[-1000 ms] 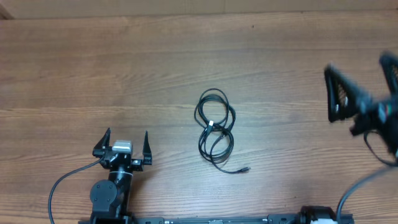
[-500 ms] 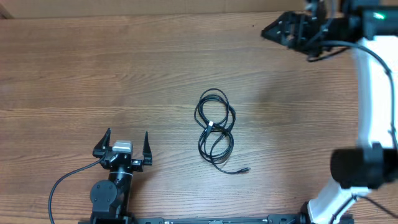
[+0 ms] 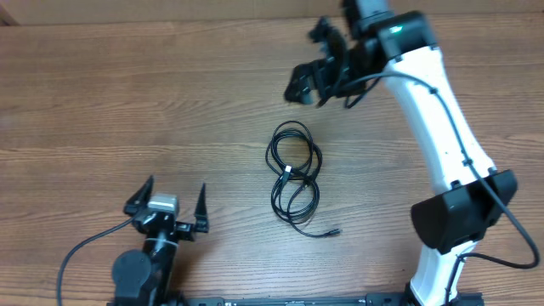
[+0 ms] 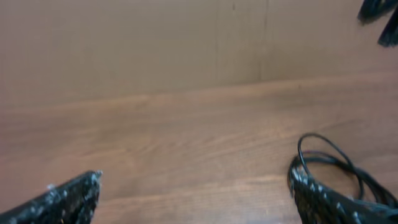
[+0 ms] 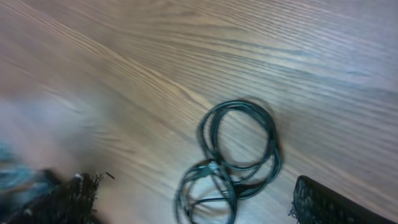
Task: Untangle cables
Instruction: 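Swing the right gripper over and down onto the black cable coil, then grasp a cable strand with the right gripper and lift it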
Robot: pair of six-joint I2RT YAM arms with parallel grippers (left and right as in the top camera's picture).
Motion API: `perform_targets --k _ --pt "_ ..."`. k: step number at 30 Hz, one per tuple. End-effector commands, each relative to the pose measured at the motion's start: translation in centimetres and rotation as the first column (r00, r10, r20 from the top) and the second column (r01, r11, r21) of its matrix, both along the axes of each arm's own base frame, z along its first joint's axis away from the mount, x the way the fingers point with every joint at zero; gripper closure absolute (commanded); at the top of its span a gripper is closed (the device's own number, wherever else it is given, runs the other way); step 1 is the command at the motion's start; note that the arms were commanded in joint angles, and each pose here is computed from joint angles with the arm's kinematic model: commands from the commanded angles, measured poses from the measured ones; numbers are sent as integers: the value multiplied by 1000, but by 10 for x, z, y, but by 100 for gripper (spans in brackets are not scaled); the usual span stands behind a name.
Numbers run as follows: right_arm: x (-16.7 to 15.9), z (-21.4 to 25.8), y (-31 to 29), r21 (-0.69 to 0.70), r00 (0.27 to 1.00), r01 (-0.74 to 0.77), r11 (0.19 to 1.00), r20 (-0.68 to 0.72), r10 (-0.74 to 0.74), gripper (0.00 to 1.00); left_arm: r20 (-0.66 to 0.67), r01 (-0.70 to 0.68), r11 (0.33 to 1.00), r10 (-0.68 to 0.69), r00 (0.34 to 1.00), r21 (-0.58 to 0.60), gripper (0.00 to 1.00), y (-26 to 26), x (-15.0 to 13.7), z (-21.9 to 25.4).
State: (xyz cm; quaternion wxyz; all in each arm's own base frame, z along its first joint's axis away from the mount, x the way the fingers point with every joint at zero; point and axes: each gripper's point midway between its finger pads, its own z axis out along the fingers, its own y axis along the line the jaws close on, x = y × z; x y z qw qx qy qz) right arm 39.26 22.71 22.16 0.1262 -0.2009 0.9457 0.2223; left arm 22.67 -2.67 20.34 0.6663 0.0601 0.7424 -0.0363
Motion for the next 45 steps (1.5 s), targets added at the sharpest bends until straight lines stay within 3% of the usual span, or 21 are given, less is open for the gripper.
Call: perform_targets --k 1,6,13,17,22,33,38,40,44,45 --pt "7 -13 4 -178 994 -7 984 108 26 0 94 -55 998 51 994 38 0 11 -14 81" --pt "9 -23 18 -165 992 -20 986 120 40 0 -27 -49 994 51 998 95 0 11 -9 115" --pt "1 -63 4 -161 995 94 983 -18 -98 0 -153 -101 980 127 980 169 0 24 12 128" --pt "-11 -92 23 -45 978 142 989 -146 -147 0 -184 -171 965 209 960 200 0 38 20 123" --pt "-9 -130 34 -4 904 360 933 -247 -350 0 -183 -259 938 303 935 231 0 55 20 122" --pt "-18 -154 78 51 889 390 919 -280 -361 0 -201 -254 937 304 931 238 1 55 19 117" --pt "-22 -183 75 -26 867 414 910 -294 -403 11 -203 -253 937 303 931 239 0 55 19 117" --pt "-22 -188 73 -41 864 417 908 -293 -410 20 -206 -252 937 303 930 240 0 55 19 116" --pt "-23 -200 69 -74 856 420 904 -297 -422 50 -220 -248 937 303 927 245 0 54 21 112" --pt "-24 -202 69 -79 855 420 904 -299 -424 67 -230 -245 937 303 925 248 0 54 22 110"
